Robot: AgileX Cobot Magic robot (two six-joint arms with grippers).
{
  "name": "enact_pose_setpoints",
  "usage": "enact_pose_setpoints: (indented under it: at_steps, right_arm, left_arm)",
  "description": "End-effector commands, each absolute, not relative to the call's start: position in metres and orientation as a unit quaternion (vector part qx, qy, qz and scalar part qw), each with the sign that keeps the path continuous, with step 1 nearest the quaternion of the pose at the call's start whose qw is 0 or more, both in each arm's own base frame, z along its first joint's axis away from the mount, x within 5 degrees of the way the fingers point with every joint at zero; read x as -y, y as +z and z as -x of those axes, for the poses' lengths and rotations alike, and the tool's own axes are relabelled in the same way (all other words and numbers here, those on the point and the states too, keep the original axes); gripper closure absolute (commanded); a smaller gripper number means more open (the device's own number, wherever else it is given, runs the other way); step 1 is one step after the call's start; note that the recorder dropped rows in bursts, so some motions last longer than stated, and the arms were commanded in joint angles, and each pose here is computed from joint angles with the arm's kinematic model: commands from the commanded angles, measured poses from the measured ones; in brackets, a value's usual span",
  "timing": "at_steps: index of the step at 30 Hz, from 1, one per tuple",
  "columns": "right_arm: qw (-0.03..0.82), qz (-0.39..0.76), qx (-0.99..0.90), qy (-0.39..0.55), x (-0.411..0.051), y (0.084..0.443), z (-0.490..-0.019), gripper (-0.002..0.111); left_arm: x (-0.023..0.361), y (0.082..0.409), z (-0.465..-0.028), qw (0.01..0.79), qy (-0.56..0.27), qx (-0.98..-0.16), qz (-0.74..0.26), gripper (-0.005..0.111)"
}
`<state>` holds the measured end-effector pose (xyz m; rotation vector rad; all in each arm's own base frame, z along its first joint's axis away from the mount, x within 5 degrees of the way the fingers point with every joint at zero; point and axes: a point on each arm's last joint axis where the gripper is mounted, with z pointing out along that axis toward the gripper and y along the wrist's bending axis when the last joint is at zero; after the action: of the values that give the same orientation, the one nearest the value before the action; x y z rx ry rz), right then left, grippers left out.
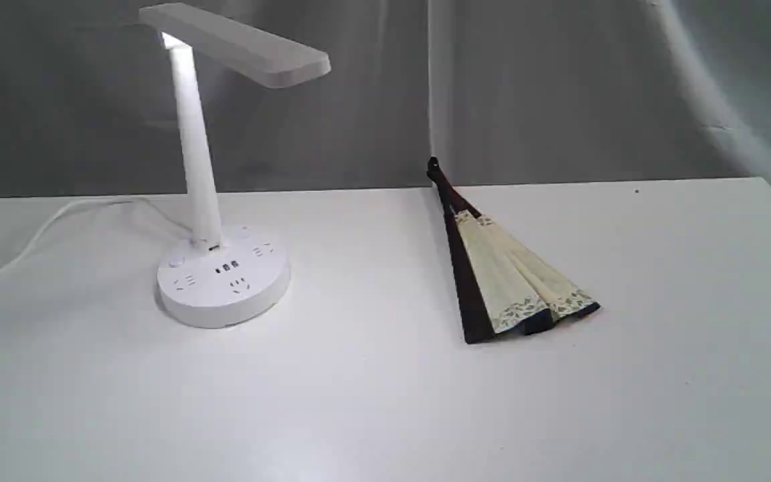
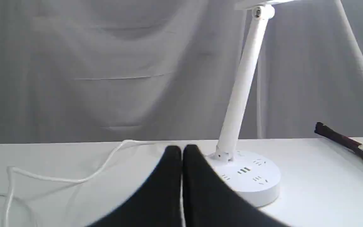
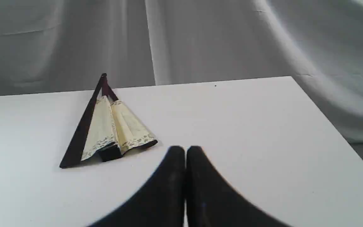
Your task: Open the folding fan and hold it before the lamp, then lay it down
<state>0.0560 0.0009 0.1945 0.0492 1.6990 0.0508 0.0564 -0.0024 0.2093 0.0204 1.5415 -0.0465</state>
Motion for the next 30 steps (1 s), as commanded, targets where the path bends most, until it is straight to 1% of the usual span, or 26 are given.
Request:
enact_pose_setpoints:
  at_steps: [1,22,26,30]
  right_arm:
    - [0.658,-0.019,-0.752,0.024,-0.001,0.193,-0.056,0.108]
    - [0.658,-0.019,-0.752,0.023,-0.001,0.193,-0.056,0.108]
    - [0.667,-0.021,-0.744,0.025,-0.001,0.195,-0.056,0.108]
    - [0.694,-0.051,-0.716,0.058,-0.001,0.202,-0.056,0.108]
  left_arm:
    - [0.002,0.208,-0.056,0.717,-0.021,-0.696,-0.007,0.107]
    - [0.002,0.209,-0.056,0.720,-0.014,-0.694,-0.013,0.107]
    - [0.002,0.214,-0.056,0.740,-0.014,-0.672,-0.013,0.107]
    - [0.002,0.222,-0.055,0.770,-0.032,-0.638,0.004,0.107]
